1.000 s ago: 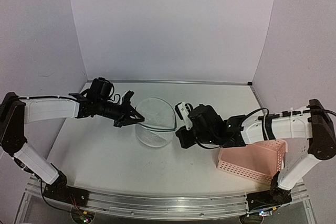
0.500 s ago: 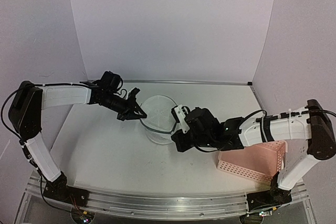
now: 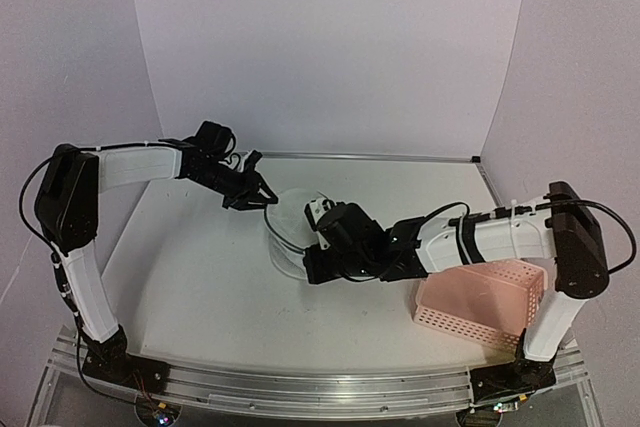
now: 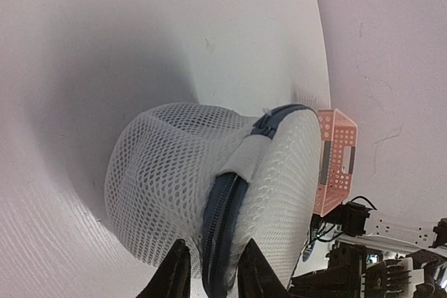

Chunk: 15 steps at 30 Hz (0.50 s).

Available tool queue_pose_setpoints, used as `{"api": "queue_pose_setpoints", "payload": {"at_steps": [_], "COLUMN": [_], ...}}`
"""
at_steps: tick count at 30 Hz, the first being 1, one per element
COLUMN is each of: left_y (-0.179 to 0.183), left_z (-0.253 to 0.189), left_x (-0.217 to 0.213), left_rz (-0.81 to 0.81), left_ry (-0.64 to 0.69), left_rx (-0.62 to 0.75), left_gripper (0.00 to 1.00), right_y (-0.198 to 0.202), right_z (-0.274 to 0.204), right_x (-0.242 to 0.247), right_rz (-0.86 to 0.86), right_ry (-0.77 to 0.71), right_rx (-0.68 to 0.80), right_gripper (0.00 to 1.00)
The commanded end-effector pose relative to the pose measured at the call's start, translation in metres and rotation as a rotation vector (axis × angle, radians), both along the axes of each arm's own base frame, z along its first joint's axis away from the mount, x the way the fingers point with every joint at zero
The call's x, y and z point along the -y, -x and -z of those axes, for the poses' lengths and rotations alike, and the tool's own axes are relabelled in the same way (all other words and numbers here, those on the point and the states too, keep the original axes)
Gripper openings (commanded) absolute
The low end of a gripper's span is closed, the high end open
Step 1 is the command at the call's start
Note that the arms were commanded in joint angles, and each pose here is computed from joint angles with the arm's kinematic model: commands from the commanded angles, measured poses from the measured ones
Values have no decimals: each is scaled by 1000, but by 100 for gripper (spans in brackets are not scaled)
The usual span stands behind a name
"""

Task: Unzip the laundry bag and remove the bra
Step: Adjust the laundry bag at the center of the board.

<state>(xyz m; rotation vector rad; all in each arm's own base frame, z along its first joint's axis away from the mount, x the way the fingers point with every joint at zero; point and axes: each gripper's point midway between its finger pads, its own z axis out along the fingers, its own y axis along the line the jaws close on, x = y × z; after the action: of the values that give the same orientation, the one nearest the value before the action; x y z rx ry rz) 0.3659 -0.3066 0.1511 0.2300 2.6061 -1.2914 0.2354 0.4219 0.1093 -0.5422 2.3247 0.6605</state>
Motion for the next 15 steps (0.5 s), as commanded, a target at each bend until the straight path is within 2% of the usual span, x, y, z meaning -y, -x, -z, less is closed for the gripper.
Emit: {"api": "queue_pose_setpoints", "payload": {"at_steps": [1, 8, 15], "left_y": [-27, -38, -3], "left_z": [-14, -32, -44], "left_x": [-15, -64, -84], "left_rz": [-58, -259, -337], "left_ry": [-67, -236, -212], "left_rx": [90, 167, 131], "left_gripper": [30, 60, 69], "right_y": [-8, -13, -19], "right_z": [-12, -10, -11], "right_x": [-15, -32, -45], "right_rz": [56, 80, 107], "right_ry": [-40, -72, -98], "right_rx": [-18, -60, -77], "right_gripper": [0, 0, 0]}}
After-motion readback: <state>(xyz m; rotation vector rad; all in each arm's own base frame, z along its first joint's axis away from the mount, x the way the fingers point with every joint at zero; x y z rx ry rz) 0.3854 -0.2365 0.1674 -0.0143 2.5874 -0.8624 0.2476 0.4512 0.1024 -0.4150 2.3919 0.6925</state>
